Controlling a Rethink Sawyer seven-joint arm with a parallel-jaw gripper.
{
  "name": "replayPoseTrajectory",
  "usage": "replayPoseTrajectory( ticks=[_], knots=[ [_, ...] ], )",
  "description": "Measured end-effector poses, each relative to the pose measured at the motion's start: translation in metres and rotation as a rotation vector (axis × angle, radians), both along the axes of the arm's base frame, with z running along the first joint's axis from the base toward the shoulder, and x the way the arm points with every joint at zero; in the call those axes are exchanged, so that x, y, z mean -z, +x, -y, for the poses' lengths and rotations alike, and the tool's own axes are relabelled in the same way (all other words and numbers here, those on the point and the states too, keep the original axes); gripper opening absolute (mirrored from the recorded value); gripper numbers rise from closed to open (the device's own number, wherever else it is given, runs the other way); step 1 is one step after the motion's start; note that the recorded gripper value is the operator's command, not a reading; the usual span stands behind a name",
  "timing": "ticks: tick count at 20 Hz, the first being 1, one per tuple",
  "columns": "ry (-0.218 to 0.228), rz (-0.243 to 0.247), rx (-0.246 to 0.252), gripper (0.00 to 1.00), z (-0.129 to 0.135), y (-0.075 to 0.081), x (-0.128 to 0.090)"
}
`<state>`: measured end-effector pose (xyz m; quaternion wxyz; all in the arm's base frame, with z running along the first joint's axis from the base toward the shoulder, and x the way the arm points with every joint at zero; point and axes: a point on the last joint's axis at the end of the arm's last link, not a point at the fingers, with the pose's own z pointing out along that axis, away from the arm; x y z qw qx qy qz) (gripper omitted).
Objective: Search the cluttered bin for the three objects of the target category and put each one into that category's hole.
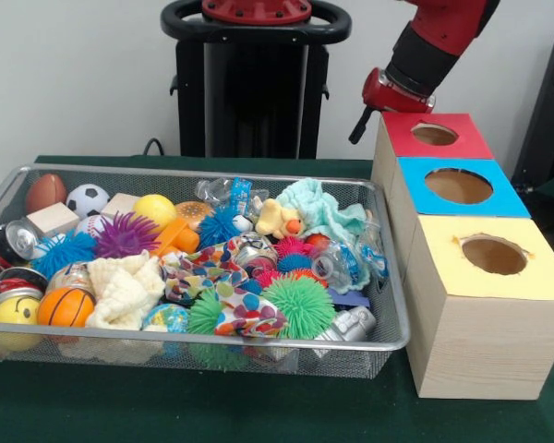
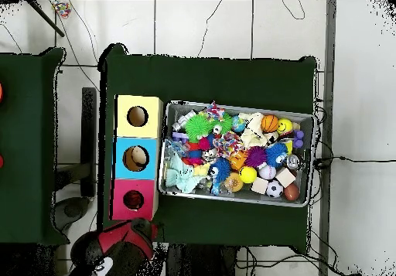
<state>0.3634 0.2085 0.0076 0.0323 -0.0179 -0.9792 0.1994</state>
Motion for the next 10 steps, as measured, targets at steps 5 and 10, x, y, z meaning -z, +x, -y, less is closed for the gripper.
replayPoseTrajectory(
  ticks=[5,10],
  knots=[
    [-0.001,-0.007,-0.005,1.00,0.0004,0.0009,-0.0018],
    [0.005,-0.016,-0.010,1.00,0.0017,0.0014,-0.0016]
  ],
)
